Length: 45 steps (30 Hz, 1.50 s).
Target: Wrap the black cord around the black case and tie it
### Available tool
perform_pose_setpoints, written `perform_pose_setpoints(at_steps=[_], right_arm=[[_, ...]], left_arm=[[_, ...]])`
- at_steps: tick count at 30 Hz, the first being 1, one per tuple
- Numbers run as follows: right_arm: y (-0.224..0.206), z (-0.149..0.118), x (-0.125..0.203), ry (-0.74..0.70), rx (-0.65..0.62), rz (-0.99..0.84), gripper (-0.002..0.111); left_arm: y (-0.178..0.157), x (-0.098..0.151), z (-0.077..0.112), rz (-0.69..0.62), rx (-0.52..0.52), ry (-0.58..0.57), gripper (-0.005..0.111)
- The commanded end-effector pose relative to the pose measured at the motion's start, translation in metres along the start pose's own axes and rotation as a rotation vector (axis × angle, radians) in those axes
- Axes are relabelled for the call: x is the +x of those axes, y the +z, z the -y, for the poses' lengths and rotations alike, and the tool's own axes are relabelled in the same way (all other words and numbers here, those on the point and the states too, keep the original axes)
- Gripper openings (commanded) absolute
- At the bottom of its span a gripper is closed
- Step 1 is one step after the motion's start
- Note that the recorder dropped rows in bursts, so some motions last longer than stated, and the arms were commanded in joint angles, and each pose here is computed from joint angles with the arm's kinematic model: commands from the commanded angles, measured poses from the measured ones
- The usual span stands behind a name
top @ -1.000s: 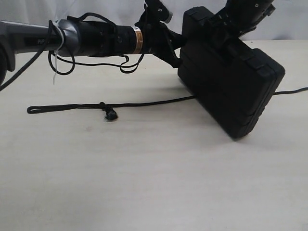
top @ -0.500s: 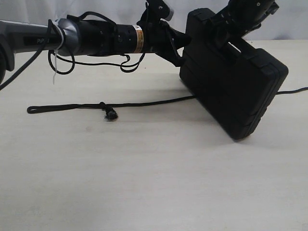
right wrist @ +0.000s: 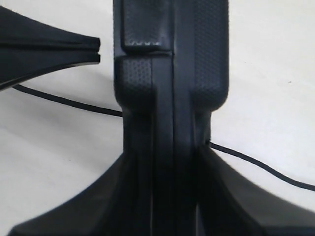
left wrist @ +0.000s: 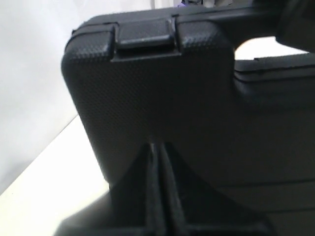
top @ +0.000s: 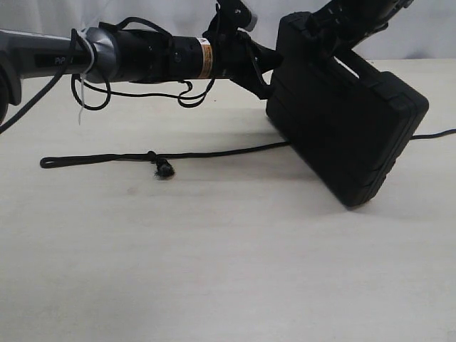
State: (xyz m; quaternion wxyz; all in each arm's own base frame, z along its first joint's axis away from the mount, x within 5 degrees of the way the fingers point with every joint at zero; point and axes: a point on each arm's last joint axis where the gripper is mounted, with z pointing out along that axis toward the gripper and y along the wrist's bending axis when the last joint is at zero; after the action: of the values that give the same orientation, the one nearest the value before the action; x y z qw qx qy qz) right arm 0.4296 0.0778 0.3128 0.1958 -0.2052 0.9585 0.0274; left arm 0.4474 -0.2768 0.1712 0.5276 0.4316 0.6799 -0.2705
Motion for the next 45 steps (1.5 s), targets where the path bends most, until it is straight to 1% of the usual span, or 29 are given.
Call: perform_pose_setpoints(at_steps=[1,11,18,23,35,45], right_arm=[[-0.004,0.004,0.000,-0.010,0.041,0.004,0.036],[-0.004,0.003,-0.001,-0.007,0.032,0.006,0.036],[-0.015,0.002,0.000,-0.006,0.037,0.028,0.037],[0.003,-0.001,0.010,-0.010,0.007,-0.038,0.037],[0.002,0.000,0.009,-0.011,0.011,-0.035,0.037],[-0.015,0.000,0.010,-0.020,0.037,-0.005,0.037]], left_arm=[[-0.001,-0.004,0.002,0.002,0.014,0.015,0.000],[-0.001,-0.004,0.002,0.000,0.016,0.021,0.000],[-0.001,-0.004,0.002,0.000,0.016,0.021,0.000],[-0.001,-0.004,0.002,-0.001,0.016,0.007,0.000],[-0.001,-0.004,0.002,0.000,0.017,0.000,0.000],[-0.001,-0.004,0.002,0.000,0.017,0.000,0.000]])
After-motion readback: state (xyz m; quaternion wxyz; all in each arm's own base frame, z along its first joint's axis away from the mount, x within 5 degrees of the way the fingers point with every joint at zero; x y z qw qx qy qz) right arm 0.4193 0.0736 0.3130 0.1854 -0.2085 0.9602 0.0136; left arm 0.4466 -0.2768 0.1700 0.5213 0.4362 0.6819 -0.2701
